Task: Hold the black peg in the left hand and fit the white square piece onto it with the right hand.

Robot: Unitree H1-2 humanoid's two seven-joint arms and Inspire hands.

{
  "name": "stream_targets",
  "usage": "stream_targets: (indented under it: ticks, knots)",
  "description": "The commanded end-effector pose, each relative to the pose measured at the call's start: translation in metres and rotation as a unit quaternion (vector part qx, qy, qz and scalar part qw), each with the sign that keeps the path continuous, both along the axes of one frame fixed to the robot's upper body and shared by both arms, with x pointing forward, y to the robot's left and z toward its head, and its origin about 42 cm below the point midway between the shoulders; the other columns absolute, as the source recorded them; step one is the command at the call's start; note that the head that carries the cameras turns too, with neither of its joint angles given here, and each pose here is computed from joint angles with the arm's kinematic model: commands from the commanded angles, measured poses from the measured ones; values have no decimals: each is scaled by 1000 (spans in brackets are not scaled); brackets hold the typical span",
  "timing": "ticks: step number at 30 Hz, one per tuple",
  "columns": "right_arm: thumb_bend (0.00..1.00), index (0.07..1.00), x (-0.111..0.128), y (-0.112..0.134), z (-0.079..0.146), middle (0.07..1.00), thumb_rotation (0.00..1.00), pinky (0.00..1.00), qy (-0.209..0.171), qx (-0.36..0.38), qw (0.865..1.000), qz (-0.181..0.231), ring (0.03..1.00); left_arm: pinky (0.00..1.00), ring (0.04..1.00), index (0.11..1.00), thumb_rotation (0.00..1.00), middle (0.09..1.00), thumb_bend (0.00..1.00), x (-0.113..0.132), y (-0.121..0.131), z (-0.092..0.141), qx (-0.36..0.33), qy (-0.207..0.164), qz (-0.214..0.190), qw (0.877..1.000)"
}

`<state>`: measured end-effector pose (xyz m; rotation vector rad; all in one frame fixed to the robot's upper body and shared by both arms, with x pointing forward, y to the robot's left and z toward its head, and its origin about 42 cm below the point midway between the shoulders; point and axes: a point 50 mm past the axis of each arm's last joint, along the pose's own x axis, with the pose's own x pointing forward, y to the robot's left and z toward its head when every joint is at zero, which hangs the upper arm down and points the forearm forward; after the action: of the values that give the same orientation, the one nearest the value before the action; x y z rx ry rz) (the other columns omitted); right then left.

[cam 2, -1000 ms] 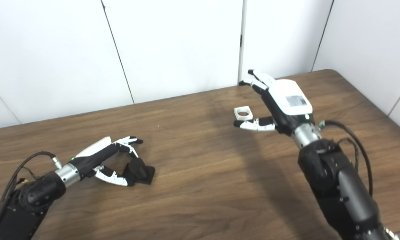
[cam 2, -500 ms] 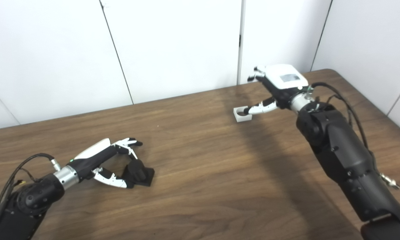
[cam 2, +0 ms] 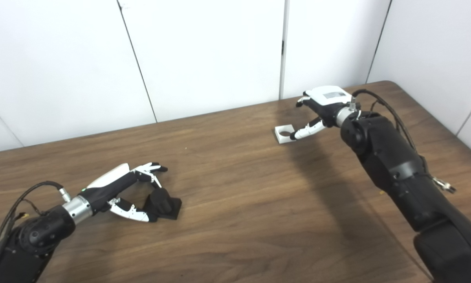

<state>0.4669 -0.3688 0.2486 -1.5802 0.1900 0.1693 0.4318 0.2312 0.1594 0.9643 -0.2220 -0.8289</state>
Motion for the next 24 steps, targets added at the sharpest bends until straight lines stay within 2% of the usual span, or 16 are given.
stream_targets:
  ticks: [1,5,12,24]
  knots:
    - [748,885,16,5,29,982,635,953,-43,3,999,5,992,1000,1000,491,76,942,520,-13,10,-28,52,37,-10,998]
    - [761,885,20,9,20,987,632,962,-35,10,999,3,999,1000,1000,491,80,943,520,-12,10,-27,53,38,-9,998]
    - [758,893,26,17,6,994,728,949,-25,12,1000,5,1000,1000,1000,491,83,942,519,-11,7,-24,45,38,-7,998]
    - [720,875,21,26,-16,983,639,964,-18,24,999,12,993,1000,1000,491,86,943,518,-13,4,-24,45,37,-10,998]
